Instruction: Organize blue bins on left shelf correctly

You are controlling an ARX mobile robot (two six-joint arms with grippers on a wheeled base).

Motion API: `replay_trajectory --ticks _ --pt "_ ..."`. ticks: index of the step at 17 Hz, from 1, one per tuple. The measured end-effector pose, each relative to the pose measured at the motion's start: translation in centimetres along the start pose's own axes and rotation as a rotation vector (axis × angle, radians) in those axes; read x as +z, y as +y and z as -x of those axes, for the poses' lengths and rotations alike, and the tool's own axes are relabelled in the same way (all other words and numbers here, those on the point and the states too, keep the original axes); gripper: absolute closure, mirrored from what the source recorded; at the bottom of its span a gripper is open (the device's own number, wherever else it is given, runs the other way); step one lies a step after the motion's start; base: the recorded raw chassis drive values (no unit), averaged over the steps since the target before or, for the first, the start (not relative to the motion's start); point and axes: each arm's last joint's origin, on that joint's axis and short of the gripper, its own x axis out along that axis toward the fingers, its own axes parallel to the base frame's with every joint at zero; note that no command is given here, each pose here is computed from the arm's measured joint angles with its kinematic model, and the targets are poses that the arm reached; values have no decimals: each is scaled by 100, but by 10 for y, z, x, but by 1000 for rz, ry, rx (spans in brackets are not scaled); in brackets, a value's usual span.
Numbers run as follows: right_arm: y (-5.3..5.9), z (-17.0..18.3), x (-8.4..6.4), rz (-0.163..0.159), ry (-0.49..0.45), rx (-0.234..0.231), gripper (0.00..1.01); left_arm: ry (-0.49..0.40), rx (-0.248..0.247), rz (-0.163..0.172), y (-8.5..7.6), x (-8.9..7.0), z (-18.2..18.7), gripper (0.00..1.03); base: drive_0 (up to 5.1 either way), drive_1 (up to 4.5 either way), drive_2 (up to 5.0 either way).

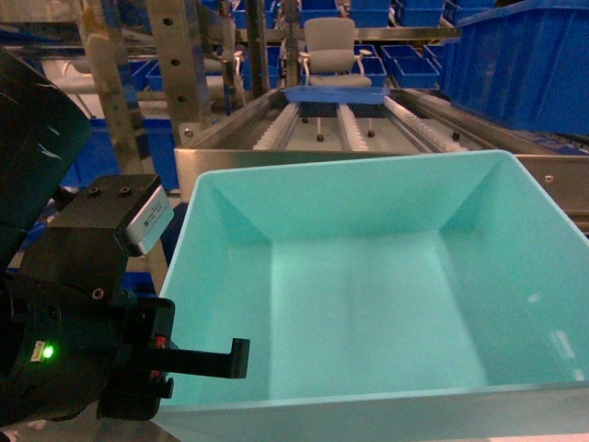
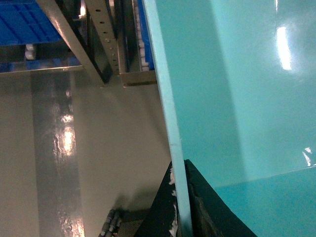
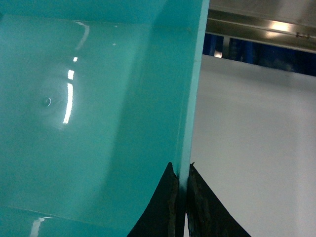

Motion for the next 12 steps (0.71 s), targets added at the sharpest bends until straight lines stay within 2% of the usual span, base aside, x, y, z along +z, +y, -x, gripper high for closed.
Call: replay_trajectory --ticks 3,5,12 --pt "2 0 0 5 -4 7 99 -1 13 8 3 1 0 101 -465 271 271" --pt "0 0 0 -2 3 -1 99 -5 -2 1 0 1 0 101 -465 271 271" --pt "0 0 0 -1 2 0 99 0 0 -1 0 0 0 101 -465 271 271"
